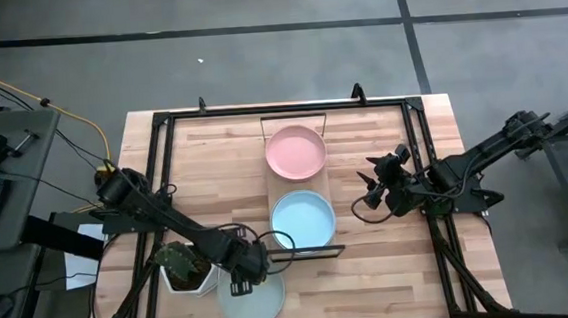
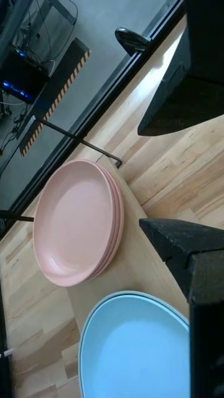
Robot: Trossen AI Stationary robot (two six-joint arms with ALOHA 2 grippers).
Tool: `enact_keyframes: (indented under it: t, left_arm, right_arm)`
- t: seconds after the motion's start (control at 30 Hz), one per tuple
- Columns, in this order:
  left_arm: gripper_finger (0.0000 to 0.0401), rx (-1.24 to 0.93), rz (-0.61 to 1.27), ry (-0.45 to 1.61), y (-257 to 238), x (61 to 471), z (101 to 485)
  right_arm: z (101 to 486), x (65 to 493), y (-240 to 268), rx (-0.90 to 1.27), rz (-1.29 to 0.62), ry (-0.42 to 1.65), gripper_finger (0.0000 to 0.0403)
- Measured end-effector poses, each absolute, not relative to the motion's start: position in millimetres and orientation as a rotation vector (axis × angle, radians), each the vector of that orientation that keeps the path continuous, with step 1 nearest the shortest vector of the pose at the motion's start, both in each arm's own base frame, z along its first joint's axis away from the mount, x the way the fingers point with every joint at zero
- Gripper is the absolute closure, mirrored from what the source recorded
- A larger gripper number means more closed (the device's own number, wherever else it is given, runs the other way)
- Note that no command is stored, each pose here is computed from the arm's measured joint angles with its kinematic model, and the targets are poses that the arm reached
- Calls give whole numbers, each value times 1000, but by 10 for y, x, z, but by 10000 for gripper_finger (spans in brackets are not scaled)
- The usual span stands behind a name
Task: Place and stack plates onto a shelf
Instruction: Stack the gray plate on top of the blue on the shelf
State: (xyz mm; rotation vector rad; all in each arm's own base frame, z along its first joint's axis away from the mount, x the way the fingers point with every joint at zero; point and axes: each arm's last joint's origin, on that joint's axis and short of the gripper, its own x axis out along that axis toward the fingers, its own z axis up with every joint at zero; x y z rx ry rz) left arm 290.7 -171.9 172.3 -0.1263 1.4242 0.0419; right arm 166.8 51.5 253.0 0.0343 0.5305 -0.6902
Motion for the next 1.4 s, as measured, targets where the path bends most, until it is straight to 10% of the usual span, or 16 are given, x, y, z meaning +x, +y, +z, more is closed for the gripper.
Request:
enact_keyframes:
  t: [1.4]
  left_arm:
    - [220,-39,81,1484,-1659,2970,1492]
  right_arm:
    - [2530,1669,515,39,-689,531,192]
